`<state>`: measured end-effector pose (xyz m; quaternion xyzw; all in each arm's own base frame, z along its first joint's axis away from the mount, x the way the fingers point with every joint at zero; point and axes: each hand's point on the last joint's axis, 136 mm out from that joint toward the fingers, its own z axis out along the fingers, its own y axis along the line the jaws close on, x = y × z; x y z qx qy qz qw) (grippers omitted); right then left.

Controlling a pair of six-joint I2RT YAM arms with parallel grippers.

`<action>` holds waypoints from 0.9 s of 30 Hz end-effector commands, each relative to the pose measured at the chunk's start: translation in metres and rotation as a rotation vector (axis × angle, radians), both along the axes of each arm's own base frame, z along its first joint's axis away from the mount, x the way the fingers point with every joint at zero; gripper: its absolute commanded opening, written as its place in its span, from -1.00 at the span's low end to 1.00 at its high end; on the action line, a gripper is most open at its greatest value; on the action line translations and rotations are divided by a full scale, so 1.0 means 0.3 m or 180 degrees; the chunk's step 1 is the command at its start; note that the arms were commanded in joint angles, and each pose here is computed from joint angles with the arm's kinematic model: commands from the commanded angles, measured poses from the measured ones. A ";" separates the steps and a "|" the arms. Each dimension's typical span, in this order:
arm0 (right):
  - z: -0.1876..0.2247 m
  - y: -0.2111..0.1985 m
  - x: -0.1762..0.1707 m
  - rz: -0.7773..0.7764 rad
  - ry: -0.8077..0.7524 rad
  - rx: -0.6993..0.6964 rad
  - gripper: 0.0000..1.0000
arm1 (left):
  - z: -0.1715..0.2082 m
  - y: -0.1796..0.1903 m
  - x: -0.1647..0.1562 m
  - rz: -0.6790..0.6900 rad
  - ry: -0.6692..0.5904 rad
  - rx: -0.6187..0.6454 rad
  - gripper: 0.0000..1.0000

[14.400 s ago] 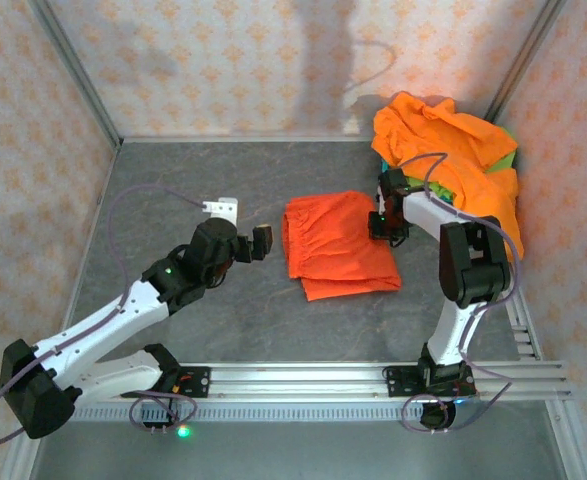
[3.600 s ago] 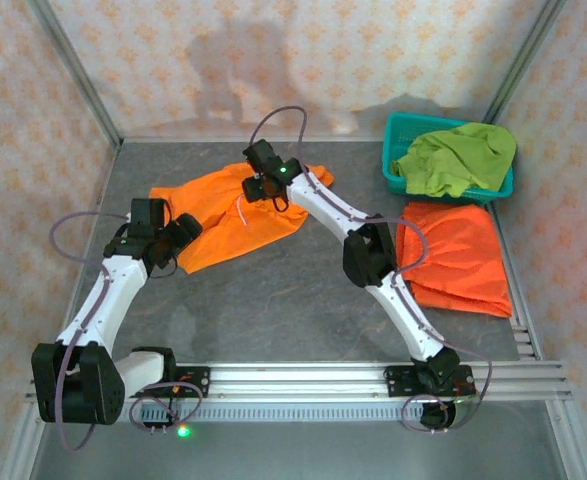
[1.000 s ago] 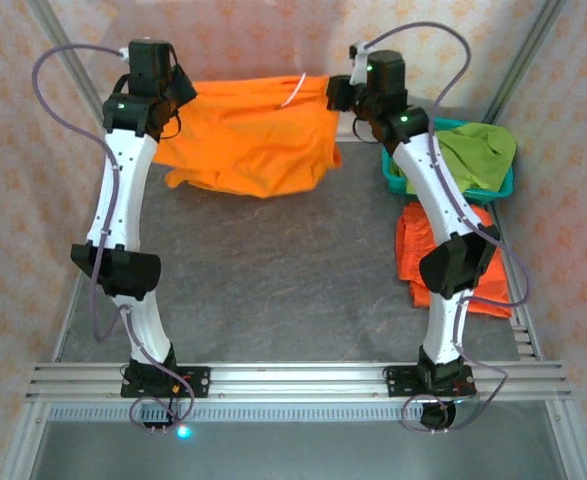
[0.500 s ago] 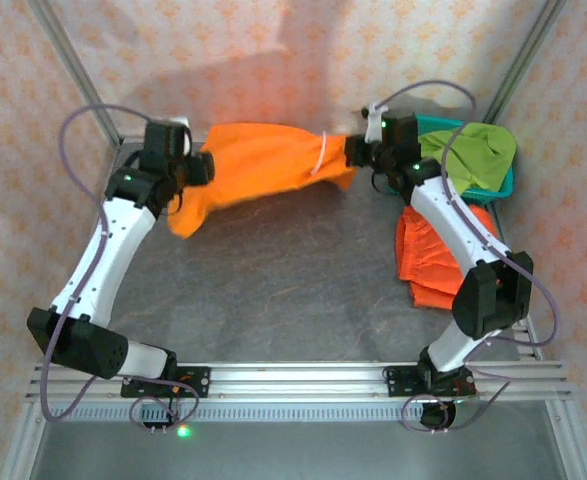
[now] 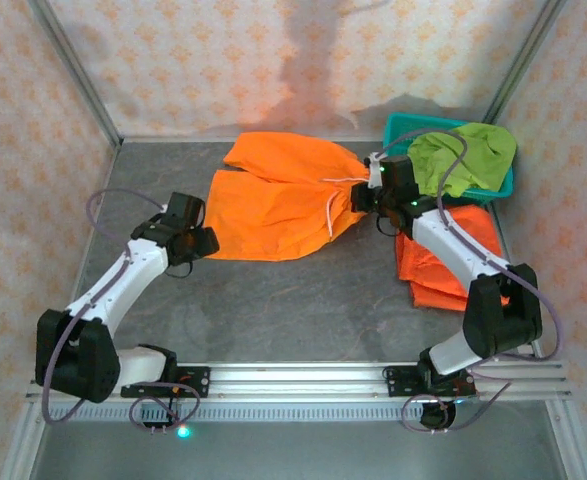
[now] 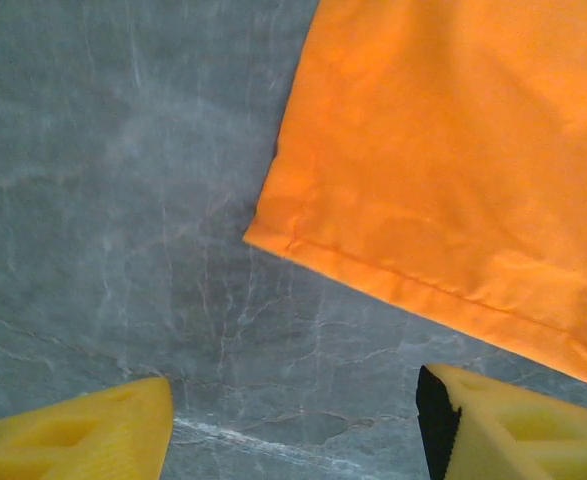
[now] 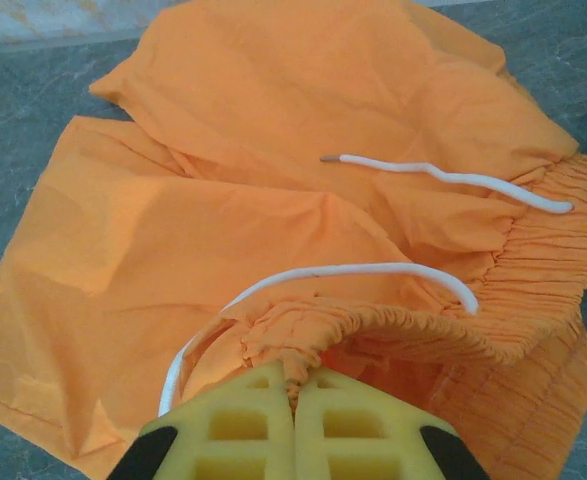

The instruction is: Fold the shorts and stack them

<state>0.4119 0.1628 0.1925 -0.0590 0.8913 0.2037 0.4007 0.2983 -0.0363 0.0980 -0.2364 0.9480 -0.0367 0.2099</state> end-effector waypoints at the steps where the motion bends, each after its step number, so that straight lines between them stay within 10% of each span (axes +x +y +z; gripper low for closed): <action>1: 0.058 -0.003 -0.009 -0.0037 -0.0174 0.0097 -0.93 | -0.054 -0.011 0.049 0.0295 -0.0035 -0.0270 0.30; 27: 0.032 -0.040 -0.086 -0.0134 -0.0094 0.0087 -0.93 | -0.237 0.038 0.181 0.0294 0.0229 -0.0242 -0.10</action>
